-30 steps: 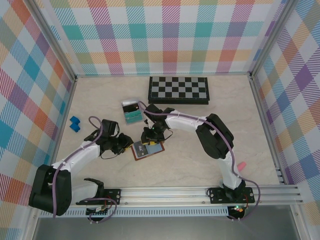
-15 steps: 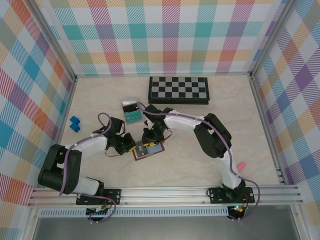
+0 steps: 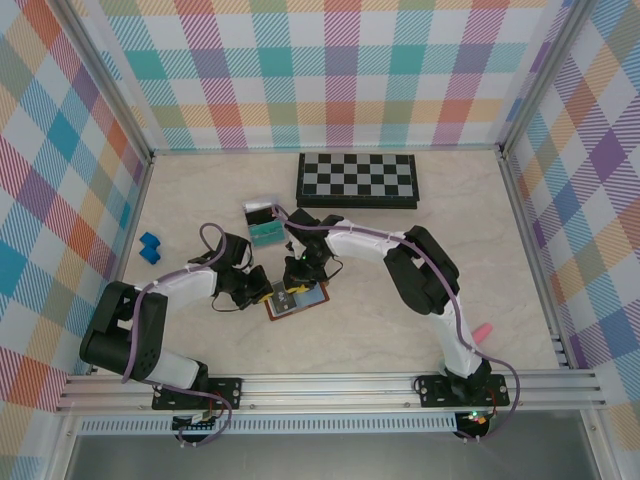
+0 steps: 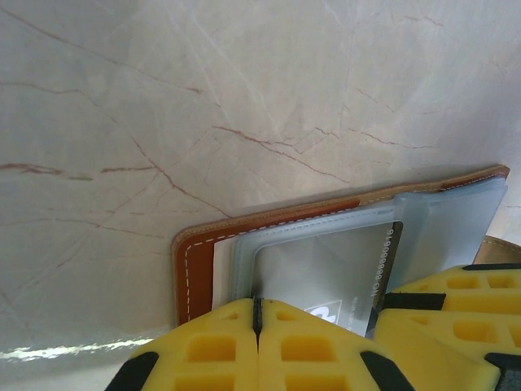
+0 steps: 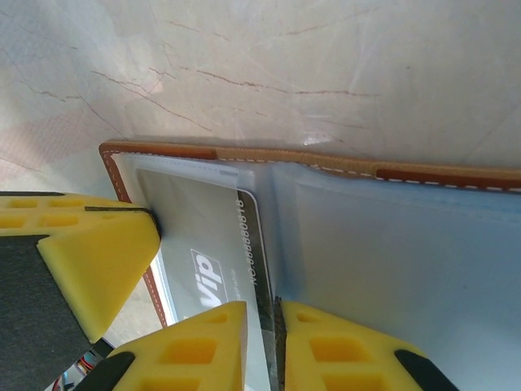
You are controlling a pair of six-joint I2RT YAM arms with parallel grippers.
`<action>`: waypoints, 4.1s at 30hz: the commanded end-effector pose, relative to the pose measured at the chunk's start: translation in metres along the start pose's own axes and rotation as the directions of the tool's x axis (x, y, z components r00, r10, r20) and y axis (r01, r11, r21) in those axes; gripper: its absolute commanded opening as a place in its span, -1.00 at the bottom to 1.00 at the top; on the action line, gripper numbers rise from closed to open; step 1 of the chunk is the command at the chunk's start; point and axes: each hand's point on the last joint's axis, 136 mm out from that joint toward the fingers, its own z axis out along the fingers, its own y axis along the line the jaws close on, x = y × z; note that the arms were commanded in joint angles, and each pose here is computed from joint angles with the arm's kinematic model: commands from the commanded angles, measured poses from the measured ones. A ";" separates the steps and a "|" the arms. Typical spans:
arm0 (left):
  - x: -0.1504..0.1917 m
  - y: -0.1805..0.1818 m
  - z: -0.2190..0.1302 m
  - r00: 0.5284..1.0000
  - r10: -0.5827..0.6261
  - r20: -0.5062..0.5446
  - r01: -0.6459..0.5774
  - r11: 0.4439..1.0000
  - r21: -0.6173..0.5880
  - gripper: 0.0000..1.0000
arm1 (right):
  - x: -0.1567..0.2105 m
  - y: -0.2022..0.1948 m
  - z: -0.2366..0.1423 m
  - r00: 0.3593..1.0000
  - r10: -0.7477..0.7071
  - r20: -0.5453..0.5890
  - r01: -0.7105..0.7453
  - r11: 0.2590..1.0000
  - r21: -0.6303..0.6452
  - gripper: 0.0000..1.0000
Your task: Take the credit cards out of the card holder
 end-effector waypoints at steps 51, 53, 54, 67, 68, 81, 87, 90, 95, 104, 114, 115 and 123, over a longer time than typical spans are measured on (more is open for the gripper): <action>0.017 0.023 0.010 0.998 0.009 -0.057 -0.013 0.998 -0.069 -0.96 | 0.004 0.001 -0.010 0.999 -0.018 -0.039 0.014 0.994 -0.113 -0.61; 0.017 0.024 0.012 0.998 0.008 -0.062 -0.013 0.997 -0.072 -0.97 | 0.003 0.000 -0.009 0.999 -0.016 -0.042 0.012 0.994 -0.104 -0.61; 0.017 0.025 0.013 0.998 0.009 -0.064 -0.014 0.997 -0.074 -0.97 | 0.003 -0.001 -0.008 0.999 -0.016 -0.044 0.011 0.995 -0.100 -0.61; 0.016 0.034 0.011 0.999 0.009 -0.051 -0.015 0.992 -0.122 -1.00 | -0.002 -0.013 -0.010 1.000 0.005 -0.027 -0.006 1.000 -0.026 -0.62; 0.016 0.034 0.011 0.999 0.008 -0.052 -0.014 0.992 -0.122 -1.00 | -0.002 -0.013 -0.011 1.000 0.001 -0.025 -0.002 1.000 -0.024 -0.62; 0.018 0.030 0.015 0.997 0.002 -0.071 -0.009 0.995 -0.095 -1.00 | 0.002 -0.006 -0.005 0.996 -0.036 -0.078 0.031 0.997 -0.072 -0.65; 0.019 0.031 0.016 0.997 -0.002 -0.078 -0.006 0.995 -0.096 -1.00 | 0.001 -0.004 -0.004 0.995 -0.049 -0.086 0.042 0.996 -0.079 -0.74; 0.019 0.031 0.016 0.997 -0.003 -0.077 -0.005 0.995 -0.098 -1.00 | 0.002 -0.003 -0.004 0.995 -0.055 -0.083 0.048 0.995 -0.084 -0.80; 0.019 0.033 0.013 0.998 -0.016 -0.067 0.009 0.994 -0.113 -1.00 | 0.002 -0.002 -0.007 0.996 -0.061 -0.068 0.055 0.995 -0.089 -0.95; 0.013 0.024 -0.002 0.999 -0.029 -0.020 0.027 0.994 -0.105 -0.69 | 0.003 -0.008 -0.031 0.996 -0.084 0.008 0.084 0.996 -0.032 -1.00; 0.003 -0.012 -0.022 1.000 0.008 -0.009 -0.008 1.000 -0.013 -0.72 | 0.006 -0.015 -0.029 0.998 -0.069 -0.007 0.068 0.997 -0.025 -1.00; 0.003 -0.015 -0.023 1.000 0.010 -0.010 -0.010 1.000 0.004 -0.73 | 0.006 -0.014 -0.029 0.998 -0.067 -0.007 0.067 0.997 -0.027 -1.00; 0.010 -0.029 -0.018 0.999 0.027 -0.047 -0.024 0.997 0.070 -0.85 | 0.005 -0.019 -0.021 0.999 -0.045 -0.031 0.045 0.999 -0.018 -0.86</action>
